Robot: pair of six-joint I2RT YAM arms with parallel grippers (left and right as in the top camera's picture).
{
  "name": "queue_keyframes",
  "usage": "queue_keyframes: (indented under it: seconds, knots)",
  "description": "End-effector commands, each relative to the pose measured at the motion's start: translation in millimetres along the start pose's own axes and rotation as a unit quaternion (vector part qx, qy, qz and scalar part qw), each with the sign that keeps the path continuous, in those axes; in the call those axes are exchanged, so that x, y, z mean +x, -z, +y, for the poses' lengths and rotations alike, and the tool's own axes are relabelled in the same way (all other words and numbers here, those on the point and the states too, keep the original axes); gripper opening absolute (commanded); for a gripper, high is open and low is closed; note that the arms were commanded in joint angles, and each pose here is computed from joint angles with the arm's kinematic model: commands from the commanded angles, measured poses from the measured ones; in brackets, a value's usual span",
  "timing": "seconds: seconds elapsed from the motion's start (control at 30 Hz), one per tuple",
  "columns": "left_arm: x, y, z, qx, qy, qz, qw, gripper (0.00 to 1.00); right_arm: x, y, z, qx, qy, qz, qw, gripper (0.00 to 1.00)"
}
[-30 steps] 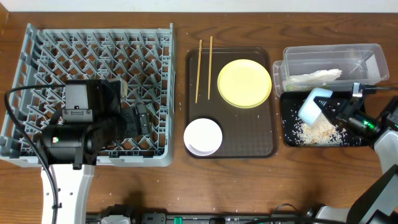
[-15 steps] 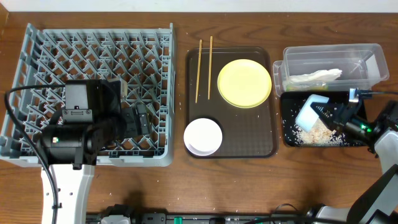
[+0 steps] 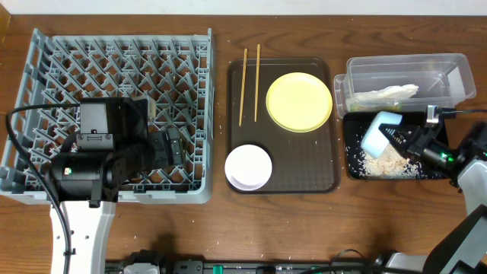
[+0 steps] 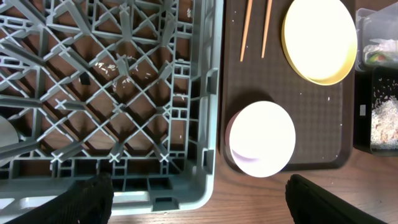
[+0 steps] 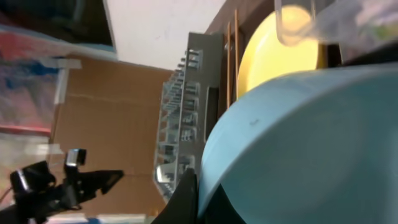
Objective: Sort waste into correct bins and load items into the dishwasher
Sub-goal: 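Tip the blue bowl to pour the rice onto the black tray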
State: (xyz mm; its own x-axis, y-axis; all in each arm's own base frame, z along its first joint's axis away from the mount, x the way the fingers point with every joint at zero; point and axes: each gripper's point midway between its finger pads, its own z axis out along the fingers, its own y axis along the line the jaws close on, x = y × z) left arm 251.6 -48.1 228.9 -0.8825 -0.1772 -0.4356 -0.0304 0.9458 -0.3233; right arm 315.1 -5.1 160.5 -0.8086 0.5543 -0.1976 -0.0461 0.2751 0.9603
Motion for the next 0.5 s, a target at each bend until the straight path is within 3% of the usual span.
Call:
queue_keyframes:
  seconds: [0.0,0.03,0.07,0.1,0.17,0.2,0.27,0.3,0.4,0.47]
  knots:
    - [-4.5,5.5,-3.3,0.003,-0.012,-0.011,1.0,0.9,2.5,2.7,38.9,-0.092,0.06,0.007,0.994,0.01]
    - [-4.3,5.5,-3.3,0.003,-0.012,-0.01,1.0,0.9,-2.7,1.2,29.0,-0.061,0.069,0.002,0.996,0.01]
    - [-4.4,5.5,-3.3,0.003,-0.012,-0.01,1.0,0.9,-9.0,0.7,3.8,0.013,0.016,-0.01,1.0,0.01]
    - [-4.9,5.5,-3.3,0.003,-0.013,-0.011,1.0,0.9,-5.2,0.9,1.1,0.019,-0.041,-0.008,0.999,0.01]
    - [-5.0,5.5,-3.4,0.003,-0.013,-0.011,1.0,0.9,2.5,1.5,34.8,-0.075,-0.001,0.011,0.997,0.01]
    - [-4.9,5.5,-3.4,0.003,-0.013,-0.011,1.0,0.9,2.7,0.4,36.6,-0.076,0.021,0.012,0.997,0.01]
    - [-5.4,5.5,-3.5,0.004,-0.013,-0.012,1.0,0.9,-2.9,-1.8,5.1,0.023,-0.008,-0.003,1.0,0.01]
    - [-6.0,5.5,-3.6,0.004,-0.013,-0.014,1.0,0.9,1.0,-1.3,3.8,0.03,-0.029,-0.001,0.999,0.01]
    - [-5.7,5.5,-4.2,0.006,-0.013,-0.013,1.0,0.9,13.9,-7.5,28.4,-0.006,0.02,0.021,1.0,0.01]
    - [-5.8,5.6,-7.1,0.014,-0.014,-0.013,1.0,0.9,28.3,-19.1,28.6,0.05,0.051,0.042,0.997,0.01]
